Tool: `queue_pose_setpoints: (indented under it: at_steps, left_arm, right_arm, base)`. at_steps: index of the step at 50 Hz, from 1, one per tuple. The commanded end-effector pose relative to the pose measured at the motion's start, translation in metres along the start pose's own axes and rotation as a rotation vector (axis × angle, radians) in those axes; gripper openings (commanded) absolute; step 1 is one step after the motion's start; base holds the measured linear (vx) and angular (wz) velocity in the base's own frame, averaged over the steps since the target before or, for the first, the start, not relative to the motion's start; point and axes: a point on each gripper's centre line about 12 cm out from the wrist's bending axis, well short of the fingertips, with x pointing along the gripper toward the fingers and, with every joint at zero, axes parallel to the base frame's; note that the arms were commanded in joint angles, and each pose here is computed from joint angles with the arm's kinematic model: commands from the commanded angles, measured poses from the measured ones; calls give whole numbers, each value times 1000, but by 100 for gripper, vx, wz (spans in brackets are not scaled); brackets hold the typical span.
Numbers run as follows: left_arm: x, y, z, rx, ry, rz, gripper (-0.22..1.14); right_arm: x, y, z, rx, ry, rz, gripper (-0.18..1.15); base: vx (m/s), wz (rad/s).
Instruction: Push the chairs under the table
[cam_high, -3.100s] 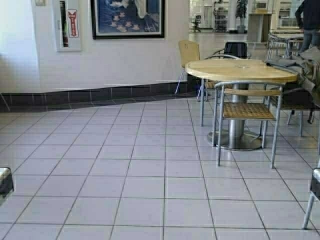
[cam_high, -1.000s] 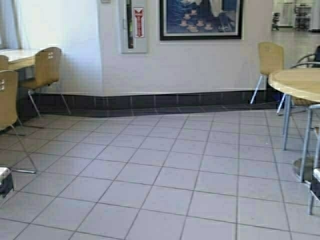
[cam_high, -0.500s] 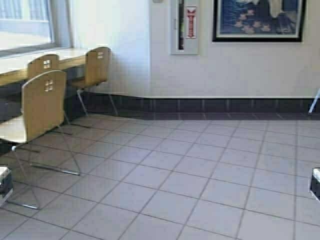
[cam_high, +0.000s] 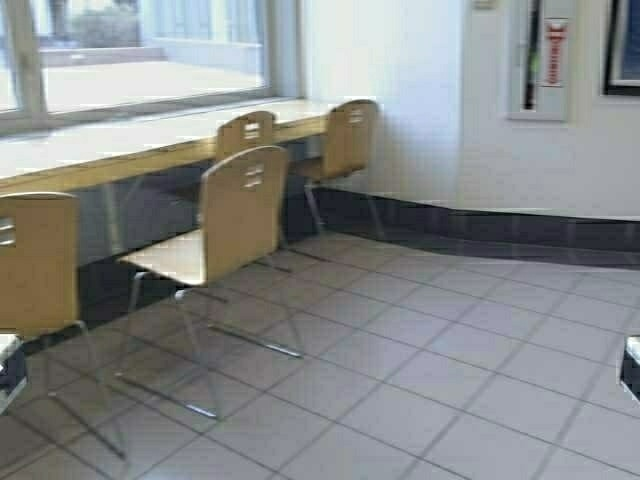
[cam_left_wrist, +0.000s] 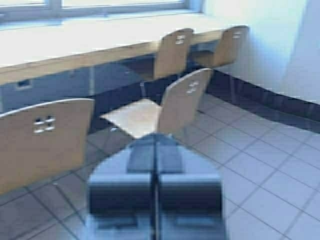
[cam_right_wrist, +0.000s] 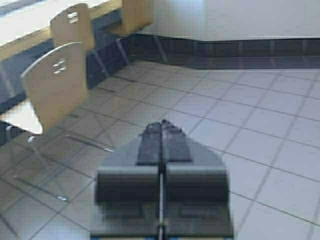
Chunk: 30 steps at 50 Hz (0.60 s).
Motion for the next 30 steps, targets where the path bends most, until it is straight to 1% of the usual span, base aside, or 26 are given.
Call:
queue_pose_setpoints:
  at_steps: [1,10,19,30]
  left_arm:
    - [4,0,-1,2,12,2,3]
    - [10,1,-7,0,47,5,3]
    - [11,1,-4,-3,41,6,3]
    - [11,0,-2,-5,35,5,3]
  right_arm:
    - [2,1,6,3,-14,2,5]
    - [2,0,4,4,-9,2,5]
    - [2,1,5,4,-11,2,5]
    - [3,1,5,4,-11,2,5]
  base:
    - [19,61]
    - [19,65]
    - [19,63]
    - [18,46]
